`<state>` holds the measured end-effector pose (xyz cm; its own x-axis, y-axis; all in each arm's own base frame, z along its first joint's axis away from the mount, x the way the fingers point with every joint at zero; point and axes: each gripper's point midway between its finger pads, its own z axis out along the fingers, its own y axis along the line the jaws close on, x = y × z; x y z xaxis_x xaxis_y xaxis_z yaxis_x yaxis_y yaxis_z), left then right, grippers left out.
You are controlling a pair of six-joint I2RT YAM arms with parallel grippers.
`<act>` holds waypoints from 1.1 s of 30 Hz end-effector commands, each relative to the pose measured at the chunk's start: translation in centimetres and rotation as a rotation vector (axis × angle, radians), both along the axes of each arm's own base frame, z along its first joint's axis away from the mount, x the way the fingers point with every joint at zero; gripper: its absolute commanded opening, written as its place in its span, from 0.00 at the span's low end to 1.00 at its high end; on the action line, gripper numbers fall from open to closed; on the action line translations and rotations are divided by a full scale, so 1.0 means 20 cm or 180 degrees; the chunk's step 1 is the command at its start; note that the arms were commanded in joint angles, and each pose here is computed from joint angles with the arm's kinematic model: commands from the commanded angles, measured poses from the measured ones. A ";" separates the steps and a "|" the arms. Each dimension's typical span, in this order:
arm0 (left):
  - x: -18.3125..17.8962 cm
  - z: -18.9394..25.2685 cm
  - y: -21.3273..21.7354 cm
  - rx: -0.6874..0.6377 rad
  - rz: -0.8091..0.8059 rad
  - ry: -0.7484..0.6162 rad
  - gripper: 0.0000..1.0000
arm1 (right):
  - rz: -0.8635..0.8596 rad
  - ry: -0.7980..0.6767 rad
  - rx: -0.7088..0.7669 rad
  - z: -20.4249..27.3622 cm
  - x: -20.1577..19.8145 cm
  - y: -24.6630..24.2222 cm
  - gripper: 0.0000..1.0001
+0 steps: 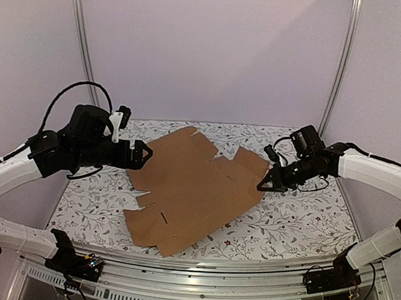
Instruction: Fold the paper box
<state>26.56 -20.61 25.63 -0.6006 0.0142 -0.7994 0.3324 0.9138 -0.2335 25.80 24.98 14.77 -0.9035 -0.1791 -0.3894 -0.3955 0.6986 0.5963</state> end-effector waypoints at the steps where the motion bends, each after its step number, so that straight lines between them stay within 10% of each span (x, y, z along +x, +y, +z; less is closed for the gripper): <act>1: -0.02 -0.09 -0.02 0.0095 -0.0094 0.0137 1.00 | 0.0237 -0.0181 -0.0496 0.04 -0.03 -0.08 0.00; 33: -0.08 -0.07 -0.08 -0.0093 -0.0292 0.0225 0.99 | 0.2608 -0.0613 -0.1985 -0.24 0.34 0.05 0.00</act>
<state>25.71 -21.90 23.81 -0.6514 0.0456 -0.7574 0.3765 0.8861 -0.2704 32.72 27.07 10.27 -0.4908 -0.8530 -0.1777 -0.8710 0.4748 0.1262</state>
